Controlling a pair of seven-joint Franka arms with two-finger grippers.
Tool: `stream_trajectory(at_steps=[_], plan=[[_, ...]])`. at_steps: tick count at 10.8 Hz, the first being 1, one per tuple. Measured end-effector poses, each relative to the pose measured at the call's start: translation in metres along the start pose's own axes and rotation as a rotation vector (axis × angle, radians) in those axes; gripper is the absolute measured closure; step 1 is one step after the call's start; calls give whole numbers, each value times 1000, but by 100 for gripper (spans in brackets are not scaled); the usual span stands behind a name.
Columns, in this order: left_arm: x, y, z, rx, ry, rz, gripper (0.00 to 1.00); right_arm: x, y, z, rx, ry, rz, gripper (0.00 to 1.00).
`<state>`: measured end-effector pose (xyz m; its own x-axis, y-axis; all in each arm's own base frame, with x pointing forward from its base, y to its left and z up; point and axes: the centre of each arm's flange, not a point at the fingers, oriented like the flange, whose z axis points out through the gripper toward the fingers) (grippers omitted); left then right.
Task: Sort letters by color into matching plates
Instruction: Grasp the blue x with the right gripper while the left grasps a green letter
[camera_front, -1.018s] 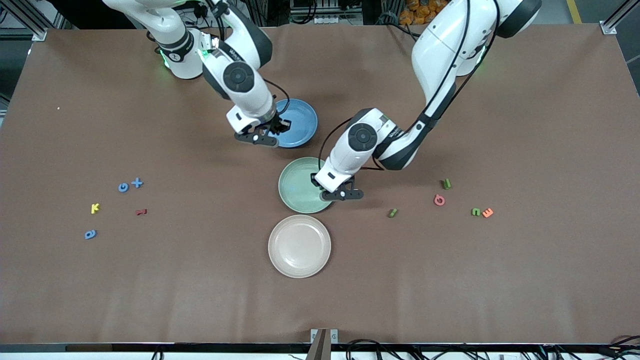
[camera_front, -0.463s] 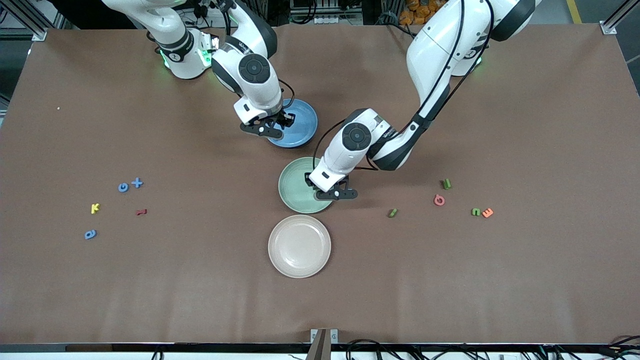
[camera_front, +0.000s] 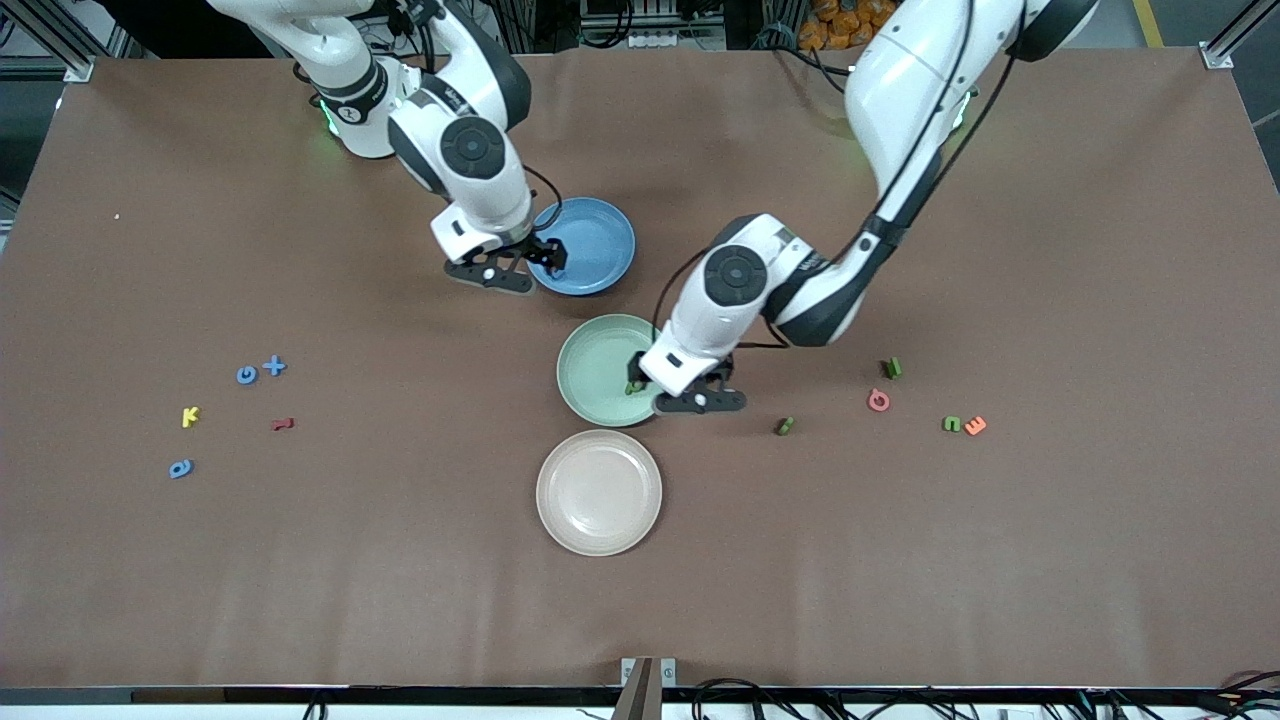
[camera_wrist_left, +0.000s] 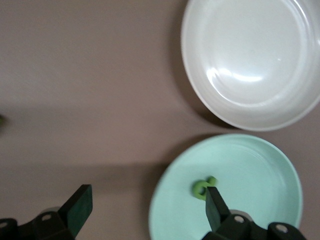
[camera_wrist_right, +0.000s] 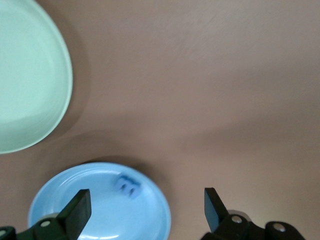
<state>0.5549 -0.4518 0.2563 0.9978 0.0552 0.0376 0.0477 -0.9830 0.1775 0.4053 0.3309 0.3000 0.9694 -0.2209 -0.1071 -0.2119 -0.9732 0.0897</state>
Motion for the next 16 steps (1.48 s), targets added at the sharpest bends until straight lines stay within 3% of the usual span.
stream_trajectory(at_steps=[4,7,11,14,16], plan=[[54,-77,-8,95,44,93,0,64,78,-24,-46,5,-84,0],[75,-114,-9,150,50,318,0,114,150,-25,-43,-11,-174,0],[69,-129,10,188,-57,638,0,152,224,-20,-24,-23,-285,0],[69,-144,24,198,-117,709,0,169,271,-11,-1,11,-329,0],[68,-150,34,198,-134,704,0,180,310,7,17,20,-436,0]])
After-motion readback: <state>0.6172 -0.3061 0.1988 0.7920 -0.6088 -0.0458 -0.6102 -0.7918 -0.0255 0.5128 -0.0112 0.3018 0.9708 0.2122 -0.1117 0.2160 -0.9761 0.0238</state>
